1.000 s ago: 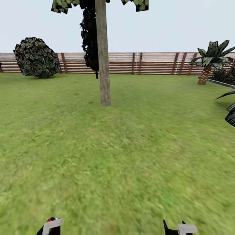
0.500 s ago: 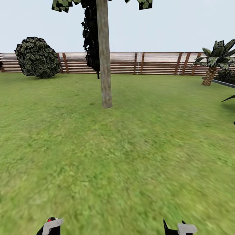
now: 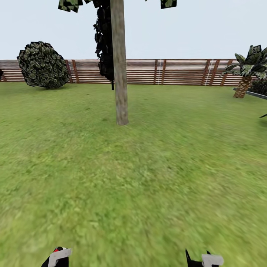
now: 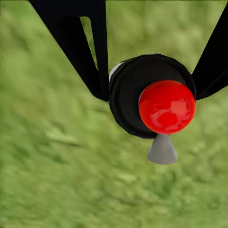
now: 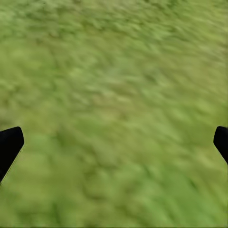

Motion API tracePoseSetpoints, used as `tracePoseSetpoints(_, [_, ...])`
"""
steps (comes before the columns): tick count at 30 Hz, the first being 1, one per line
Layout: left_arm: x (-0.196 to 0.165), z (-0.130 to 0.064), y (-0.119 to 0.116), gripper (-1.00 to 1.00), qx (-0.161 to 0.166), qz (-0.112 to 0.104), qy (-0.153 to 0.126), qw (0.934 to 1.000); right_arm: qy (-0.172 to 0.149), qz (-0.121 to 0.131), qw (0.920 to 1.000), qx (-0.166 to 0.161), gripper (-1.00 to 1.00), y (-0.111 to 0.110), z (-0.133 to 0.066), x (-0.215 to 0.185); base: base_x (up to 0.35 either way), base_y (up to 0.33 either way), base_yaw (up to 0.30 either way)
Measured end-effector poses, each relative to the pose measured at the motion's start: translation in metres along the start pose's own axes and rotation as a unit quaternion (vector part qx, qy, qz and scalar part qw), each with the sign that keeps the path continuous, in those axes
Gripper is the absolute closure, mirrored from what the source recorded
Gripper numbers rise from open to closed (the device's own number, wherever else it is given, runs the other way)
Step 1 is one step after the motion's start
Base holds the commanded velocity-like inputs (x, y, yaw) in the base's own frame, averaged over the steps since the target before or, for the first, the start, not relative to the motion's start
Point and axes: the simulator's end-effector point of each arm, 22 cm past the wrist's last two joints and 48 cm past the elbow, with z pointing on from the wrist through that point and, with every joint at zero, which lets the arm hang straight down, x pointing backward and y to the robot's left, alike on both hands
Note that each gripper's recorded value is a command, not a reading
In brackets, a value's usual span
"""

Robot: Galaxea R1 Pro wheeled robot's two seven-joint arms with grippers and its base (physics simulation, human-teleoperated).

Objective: In the garden, pick up the pesticide atomizer on the floor and spray pesticide onto both trees until each tree trunk is fully covered.

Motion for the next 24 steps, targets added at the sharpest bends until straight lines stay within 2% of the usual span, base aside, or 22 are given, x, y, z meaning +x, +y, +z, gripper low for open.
tracePoseSetpoints(15, [0.0036,0.0001,0.0002,1.0,0.0,0.001,0.004,1.0,0.004,-0.001,1.0,-0.001,-1.0,0.0004,-0.0003,0.0035,0.338,0.0,0.005])
tracePoseSetpoints(24, [0.0075,0.0,0.0004,1.0,0.0,0.002,0.008,1.0,0.008,-0.001,1.0,-0.001,-1.0,0.0004,-0.0005,0.0071,0.338,0.0,0.124])
